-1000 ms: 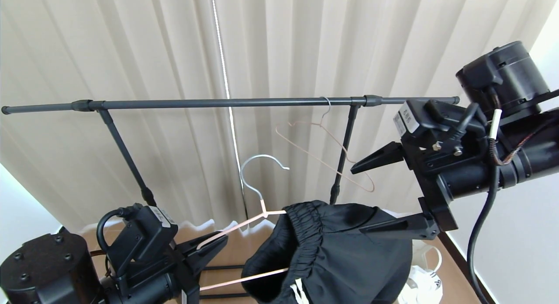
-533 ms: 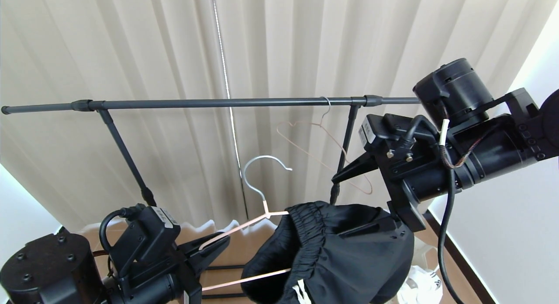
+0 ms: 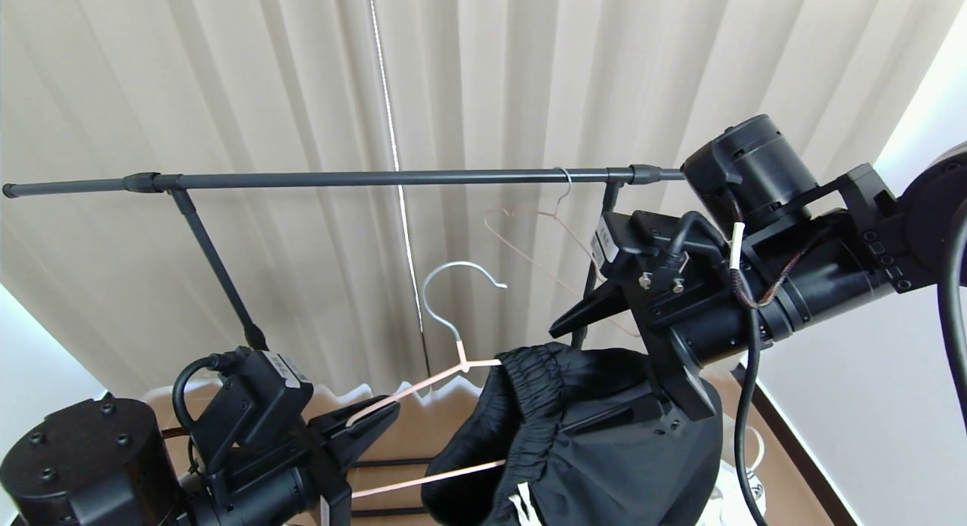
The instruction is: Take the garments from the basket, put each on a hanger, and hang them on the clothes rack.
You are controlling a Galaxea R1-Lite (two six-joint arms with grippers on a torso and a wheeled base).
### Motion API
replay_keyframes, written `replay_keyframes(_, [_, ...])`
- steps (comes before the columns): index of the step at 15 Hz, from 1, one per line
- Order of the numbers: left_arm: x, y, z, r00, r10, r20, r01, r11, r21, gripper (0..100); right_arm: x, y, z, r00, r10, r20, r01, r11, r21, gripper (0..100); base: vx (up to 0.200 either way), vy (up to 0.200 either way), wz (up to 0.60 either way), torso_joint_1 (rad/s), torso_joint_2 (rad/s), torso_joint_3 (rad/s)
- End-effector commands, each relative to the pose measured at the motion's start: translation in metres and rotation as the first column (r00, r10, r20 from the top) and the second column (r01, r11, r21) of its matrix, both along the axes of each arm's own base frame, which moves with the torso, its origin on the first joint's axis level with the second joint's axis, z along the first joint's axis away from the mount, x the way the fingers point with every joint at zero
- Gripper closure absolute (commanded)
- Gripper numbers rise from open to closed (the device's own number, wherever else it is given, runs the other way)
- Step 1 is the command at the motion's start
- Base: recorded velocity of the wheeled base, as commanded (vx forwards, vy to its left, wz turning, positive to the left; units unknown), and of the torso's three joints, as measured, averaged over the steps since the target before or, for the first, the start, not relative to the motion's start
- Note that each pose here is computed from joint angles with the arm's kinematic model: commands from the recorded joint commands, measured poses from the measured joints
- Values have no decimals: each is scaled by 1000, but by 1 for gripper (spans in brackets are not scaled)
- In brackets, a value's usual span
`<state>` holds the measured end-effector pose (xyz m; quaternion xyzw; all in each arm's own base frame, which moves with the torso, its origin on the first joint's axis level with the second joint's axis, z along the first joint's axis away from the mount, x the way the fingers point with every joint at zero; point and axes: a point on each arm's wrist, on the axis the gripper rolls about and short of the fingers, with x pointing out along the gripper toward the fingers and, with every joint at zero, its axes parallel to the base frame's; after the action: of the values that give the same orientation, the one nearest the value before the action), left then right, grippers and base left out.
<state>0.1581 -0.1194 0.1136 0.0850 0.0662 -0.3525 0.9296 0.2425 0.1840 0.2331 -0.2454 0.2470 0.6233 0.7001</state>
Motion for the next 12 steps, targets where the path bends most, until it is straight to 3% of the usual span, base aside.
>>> replay_keyframes(1, [0, 0, -1, 1000, -2, -2, 2, 1000, 1, 100, 2, 4, -5, 1000, 4, -13, -4, 1000, -10, 0, 0, 0, 0, 0, 0, 0])
replay_keyframes(12, [0, -1, 2, 1000, -2, 10, 2, 1000, -13, 100, 10, 14, -4, 1000, -30, 0, 30, 999, -28, 0, 0, 0, 0, 0, 0, 0])
